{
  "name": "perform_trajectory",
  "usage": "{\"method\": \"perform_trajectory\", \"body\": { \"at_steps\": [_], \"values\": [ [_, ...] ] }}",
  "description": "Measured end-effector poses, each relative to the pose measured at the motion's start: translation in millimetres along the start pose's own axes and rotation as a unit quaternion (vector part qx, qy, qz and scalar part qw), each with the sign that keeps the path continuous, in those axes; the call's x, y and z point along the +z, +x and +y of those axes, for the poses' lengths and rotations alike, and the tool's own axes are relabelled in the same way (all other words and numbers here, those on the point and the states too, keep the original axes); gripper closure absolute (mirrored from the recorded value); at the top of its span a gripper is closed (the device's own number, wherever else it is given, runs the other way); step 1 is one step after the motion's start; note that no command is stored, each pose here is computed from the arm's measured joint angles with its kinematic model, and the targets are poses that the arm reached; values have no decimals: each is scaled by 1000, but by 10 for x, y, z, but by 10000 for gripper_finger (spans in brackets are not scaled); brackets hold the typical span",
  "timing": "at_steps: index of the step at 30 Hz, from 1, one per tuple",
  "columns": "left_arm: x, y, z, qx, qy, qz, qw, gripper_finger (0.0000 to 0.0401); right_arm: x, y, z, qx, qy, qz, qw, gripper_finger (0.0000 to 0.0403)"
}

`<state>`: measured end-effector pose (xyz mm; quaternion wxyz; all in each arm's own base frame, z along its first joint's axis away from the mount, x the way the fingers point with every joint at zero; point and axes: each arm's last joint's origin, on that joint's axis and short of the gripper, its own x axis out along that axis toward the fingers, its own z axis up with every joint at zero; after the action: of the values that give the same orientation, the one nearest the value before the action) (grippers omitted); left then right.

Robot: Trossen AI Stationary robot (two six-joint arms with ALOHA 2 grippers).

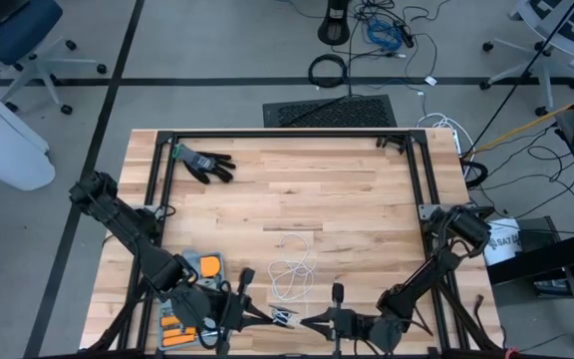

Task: Coil cords
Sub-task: Coil the white cable wire into the spool

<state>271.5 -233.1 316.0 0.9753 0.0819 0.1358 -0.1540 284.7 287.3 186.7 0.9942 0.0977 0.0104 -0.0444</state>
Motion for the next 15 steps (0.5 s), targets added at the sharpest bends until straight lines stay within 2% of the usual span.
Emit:
{"method": "perform_trajectory", "body": {
  "at_steps": [7,15],
  "values": [
    [-36,9,24,4,-11,18,1000,395,189,-79,25,20,-7,3,1000,403],
    [-95,8,36,16,-22,46,999,395,337,-145,-7,47,-11,43,998,403]
  ]
}}
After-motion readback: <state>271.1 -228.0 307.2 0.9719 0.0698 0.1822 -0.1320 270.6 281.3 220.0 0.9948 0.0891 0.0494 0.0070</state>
